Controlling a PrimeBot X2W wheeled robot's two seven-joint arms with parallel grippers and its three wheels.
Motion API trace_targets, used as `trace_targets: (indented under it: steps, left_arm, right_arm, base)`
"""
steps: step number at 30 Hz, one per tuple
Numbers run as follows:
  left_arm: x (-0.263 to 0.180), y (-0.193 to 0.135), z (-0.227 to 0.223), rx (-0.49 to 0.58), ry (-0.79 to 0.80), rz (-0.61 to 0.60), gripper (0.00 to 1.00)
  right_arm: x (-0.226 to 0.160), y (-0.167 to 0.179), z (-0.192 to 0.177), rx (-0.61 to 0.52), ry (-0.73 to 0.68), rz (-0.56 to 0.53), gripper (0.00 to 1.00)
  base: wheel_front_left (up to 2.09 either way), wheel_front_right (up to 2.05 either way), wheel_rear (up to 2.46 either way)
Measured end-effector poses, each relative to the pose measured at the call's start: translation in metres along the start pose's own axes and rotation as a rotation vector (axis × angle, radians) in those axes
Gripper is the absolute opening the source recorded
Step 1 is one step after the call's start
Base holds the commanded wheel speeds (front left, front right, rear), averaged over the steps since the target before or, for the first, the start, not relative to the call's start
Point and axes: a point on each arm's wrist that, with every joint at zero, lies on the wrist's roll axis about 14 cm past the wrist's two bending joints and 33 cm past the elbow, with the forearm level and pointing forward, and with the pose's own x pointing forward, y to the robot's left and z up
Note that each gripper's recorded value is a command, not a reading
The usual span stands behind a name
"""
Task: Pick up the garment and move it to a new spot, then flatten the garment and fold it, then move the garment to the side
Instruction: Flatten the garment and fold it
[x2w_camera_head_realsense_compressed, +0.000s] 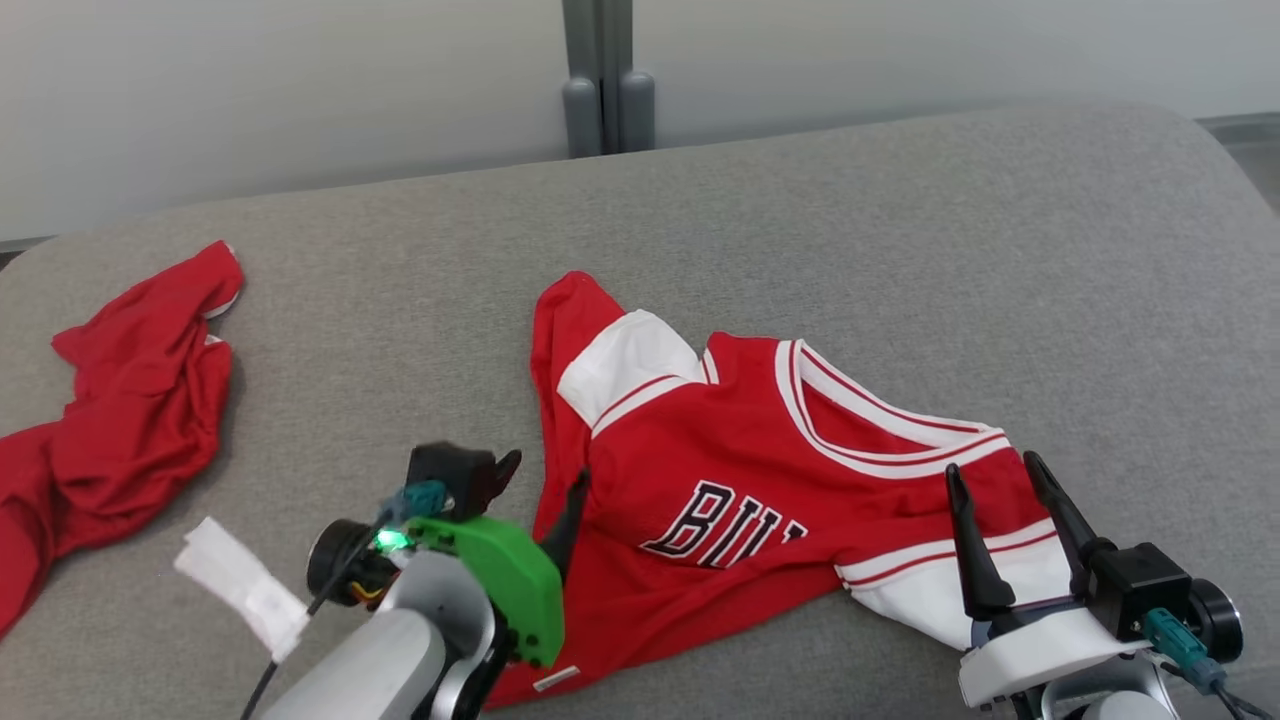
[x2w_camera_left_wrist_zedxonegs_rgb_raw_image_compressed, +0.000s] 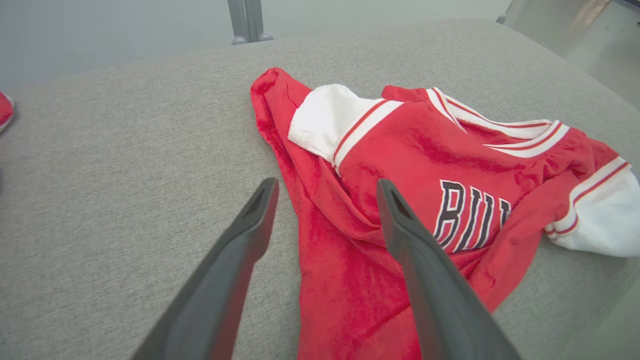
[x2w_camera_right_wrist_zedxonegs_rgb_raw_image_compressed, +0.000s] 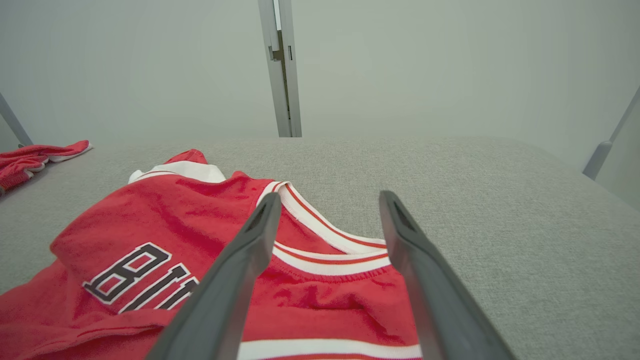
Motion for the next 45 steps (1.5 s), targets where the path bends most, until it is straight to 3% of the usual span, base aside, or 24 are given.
trace_targets:
  steps: [6,10,15,17,18,23,35,45]
  left_arm:
    - [0.038,-0.020,-0.020,-0.007,0.156,-0.085,1.00]
    - [0.056,-0.033,-0.035,-0.069,0.245,-0.122,1.00]
    - [0.074,-0.016,-0.055,0.004,0.342,-0.073,1.00]
    - [0.079,-0.014,-0.061,-0.014,0.372,-0.068,1.00]
    - [0.082,-0.016,-0.064,-0.008,0.378,-0.082,0.00]
    - [0.100,-0.012,-0.050,0.045,0.295,-0.089,0.00]
    - [0.153,0.047,0.055,0.097,-0.085,0.091,0.00]
    - [0.178,0.063,0.112,0.155,-0.260,0.138,0.00]
  right_arm:
    - [-0.004,-0.016,-0.003,-0.002,0.012,-0.053,1.00]
    - [-0.012,-0.027,-0.009,0.002,0.034,-0.091,1.00]
    - [-0.013,-0.034,-0.011,0.007,0.043,-0.115,1.00]
    - [-0.013,-0.037,-0.011,0.010,0.044,-0.126,1.00]
    - [-0.013,-0.038,-0.012,0.011,0.047,-0.130,1.00]
    - [-0.014,-0.045,-0.014,0.013,0.054,-0.153,1.00]
    - [-0.005,-0.052,-0.013,0.011,0.052,-0.170,1.00]
    - [-0.009,-0.064,-0.020,0.008,0.079,-0.209,1.00]
  base:
    - [0.00,0.00,0.00]
    - [0.00,0.00,0.00]
    - [0.00,0.00,0.00]
    - [0.00,0.00,0.00]
    - [0.00,0.00,0.00]
    - [0.00,0.00,0.00]
    - [0.00,0.00,0.00]
    - [0.00,0.00,0.00]
